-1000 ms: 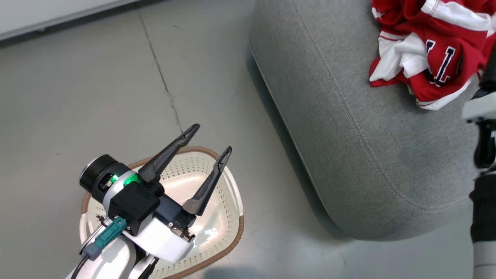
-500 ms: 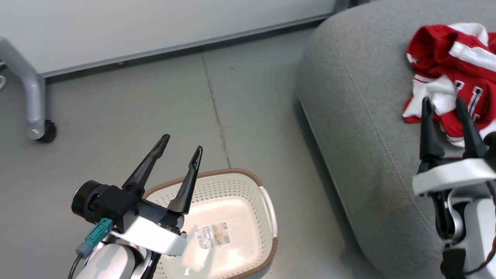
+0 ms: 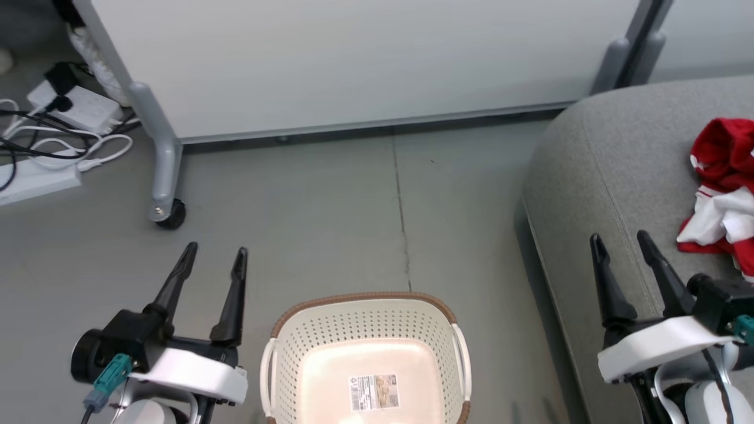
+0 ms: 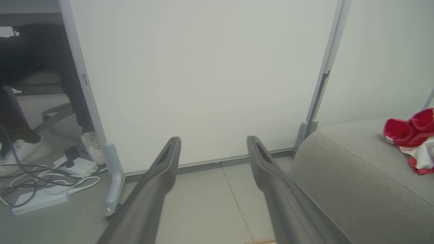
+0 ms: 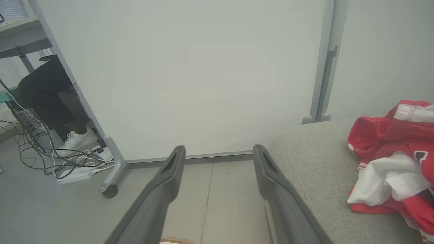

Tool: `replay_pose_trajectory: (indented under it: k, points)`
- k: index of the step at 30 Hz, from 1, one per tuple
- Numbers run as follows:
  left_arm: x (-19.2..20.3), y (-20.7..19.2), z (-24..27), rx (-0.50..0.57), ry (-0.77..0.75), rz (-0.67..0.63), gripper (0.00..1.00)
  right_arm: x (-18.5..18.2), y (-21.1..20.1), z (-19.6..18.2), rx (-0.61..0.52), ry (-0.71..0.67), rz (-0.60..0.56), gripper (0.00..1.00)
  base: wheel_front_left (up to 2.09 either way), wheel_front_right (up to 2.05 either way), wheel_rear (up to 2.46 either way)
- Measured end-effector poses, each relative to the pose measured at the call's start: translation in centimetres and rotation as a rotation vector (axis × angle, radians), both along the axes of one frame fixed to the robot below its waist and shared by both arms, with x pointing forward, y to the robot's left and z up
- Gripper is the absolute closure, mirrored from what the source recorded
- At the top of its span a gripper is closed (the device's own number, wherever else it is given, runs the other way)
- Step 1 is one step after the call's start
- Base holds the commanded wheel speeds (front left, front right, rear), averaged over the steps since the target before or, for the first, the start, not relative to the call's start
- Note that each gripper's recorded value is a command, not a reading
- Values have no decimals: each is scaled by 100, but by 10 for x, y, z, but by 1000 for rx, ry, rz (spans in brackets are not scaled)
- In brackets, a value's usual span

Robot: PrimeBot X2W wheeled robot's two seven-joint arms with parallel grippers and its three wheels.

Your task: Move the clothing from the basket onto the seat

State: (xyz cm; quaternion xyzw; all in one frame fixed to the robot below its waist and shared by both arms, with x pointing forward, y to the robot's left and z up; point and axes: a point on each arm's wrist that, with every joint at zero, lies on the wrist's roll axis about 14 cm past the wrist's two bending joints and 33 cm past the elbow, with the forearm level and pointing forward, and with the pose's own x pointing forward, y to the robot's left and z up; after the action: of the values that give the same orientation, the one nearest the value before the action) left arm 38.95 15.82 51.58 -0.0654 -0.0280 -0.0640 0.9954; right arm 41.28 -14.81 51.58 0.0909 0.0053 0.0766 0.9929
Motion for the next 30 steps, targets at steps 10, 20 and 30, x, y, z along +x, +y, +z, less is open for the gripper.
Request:
replay_pose_trajectory:
  k: [10,20,30]
  points:
    - [-34,43,-2,-14,13,157,0,-23,17,1,-2,13,54,0,0,0,0]
    - [-52,59,5,-54,-14,224,0,-38,9,0,-10,22,36,0,0,0,0]
    - [-60,52,-2,7,-7,186,0,-44,1,2,-15,19,13,0,0,0,0]
